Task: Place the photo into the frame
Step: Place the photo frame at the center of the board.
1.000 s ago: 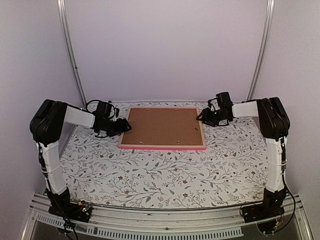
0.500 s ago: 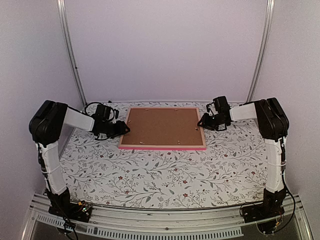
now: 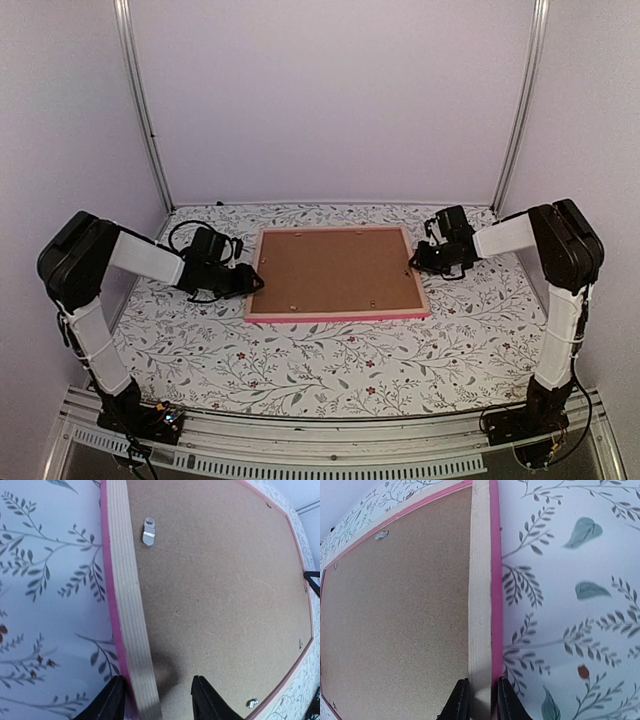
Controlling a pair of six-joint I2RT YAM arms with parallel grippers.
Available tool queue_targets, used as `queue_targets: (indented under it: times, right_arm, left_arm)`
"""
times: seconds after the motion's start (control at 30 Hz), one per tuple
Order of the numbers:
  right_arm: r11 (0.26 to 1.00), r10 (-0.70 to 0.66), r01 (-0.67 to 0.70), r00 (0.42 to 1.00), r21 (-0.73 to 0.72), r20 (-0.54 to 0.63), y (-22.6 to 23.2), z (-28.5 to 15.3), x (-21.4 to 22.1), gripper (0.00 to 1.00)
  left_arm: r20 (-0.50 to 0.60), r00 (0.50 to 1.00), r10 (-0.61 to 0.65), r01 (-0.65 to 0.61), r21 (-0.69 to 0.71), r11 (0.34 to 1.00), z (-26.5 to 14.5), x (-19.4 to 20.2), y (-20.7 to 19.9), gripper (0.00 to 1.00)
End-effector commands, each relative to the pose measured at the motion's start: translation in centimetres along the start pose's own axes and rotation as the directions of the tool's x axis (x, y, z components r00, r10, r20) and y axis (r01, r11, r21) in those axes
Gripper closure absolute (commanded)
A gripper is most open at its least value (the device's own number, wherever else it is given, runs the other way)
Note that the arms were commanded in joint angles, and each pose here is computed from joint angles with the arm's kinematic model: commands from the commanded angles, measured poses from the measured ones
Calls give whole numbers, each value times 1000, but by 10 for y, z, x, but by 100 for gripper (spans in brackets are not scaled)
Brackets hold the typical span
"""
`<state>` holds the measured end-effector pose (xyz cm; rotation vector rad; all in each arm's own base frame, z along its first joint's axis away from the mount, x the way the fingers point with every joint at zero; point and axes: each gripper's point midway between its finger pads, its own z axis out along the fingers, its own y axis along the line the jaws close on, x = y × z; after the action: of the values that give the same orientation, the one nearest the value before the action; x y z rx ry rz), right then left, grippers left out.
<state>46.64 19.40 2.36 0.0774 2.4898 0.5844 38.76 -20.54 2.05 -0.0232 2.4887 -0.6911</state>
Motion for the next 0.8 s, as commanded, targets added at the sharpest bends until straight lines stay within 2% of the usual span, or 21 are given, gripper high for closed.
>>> queue_targets:
  times: [0.0,0.23,0.33,0.47,0.6,0.77]
  right_arm:
    - [1000,-2,1,998,-13,-70,15,-22,51,86]
    - [1000,18,-18,998,-4,-61,27,-65,96,81]
    - [999,41,-42,998,-14,-51,30,-82,104,77]
    - [999,47,-47,998,-2,-52,30,-98,106,60]
    - [1000,2,-2,999,-11,-54,38,-102,99,50]
    - [999,-38,39,992,8,-124,34,-94,109,41]
  left_arm:
    - [-15,1000,10,-10,34,999,-21,29,-26,50]
    - [-7,1000,-7,7,29,1000,-56,57,-31,46]
    - [14,1000,-2,2,1,1000,-68,54,-28,39]
    - [71,996,61,-58,-50,997,-79,34,-29,28]
    - [60,991,118,-109,-130,985,-74,19,-20,18]
    - [18,989,148,-142,-176,974,-58,6,-10,15]
